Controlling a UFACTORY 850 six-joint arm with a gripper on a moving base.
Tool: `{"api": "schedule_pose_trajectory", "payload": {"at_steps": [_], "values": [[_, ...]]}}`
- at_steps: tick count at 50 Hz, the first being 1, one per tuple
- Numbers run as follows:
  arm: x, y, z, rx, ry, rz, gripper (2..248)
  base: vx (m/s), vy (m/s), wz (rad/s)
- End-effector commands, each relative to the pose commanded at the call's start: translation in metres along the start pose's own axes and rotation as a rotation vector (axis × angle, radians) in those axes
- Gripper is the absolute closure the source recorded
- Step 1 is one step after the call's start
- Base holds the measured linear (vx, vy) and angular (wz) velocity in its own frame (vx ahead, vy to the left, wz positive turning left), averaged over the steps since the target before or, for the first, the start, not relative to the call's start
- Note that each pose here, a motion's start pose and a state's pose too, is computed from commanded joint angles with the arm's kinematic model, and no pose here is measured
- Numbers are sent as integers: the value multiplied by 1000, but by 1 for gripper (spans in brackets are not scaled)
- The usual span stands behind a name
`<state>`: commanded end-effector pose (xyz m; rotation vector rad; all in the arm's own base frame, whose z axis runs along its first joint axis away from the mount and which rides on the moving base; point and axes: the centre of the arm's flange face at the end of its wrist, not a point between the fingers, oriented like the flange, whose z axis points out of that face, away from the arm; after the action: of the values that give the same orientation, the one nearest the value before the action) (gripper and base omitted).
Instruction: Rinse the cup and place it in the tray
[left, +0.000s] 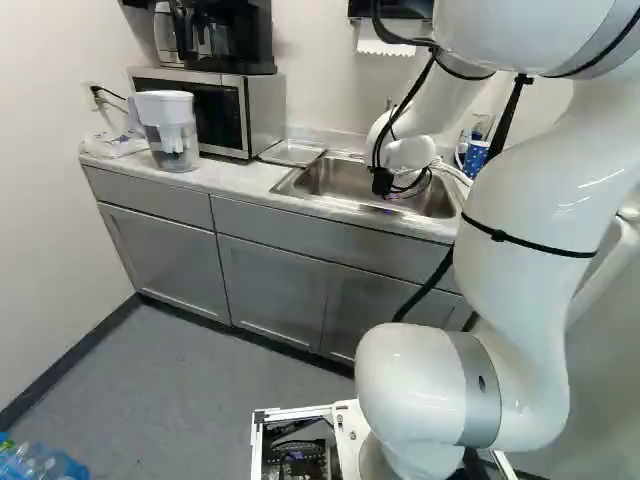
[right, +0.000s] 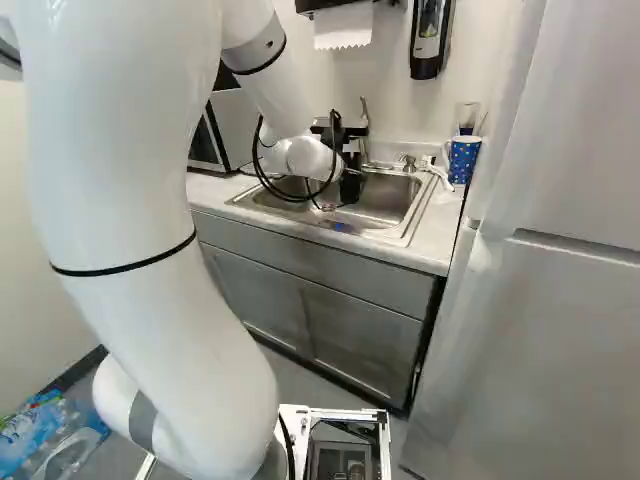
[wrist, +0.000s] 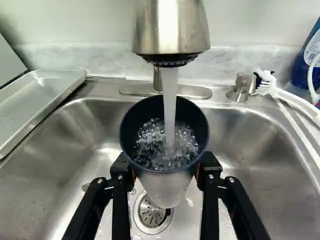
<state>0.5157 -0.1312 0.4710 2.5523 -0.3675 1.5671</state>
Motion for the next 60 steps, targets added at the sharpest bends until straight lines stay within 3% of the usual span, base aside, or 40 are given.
{"api": "schedule_pose_trajectory", "payload": {"at_steps": [26, 60], "values": [[-1, -5, -2, 9, -1, -5, 124, 0, 0, 0], [-6, -54, -9, 92, -4, -47, 124, 0, 0, 0]]}}
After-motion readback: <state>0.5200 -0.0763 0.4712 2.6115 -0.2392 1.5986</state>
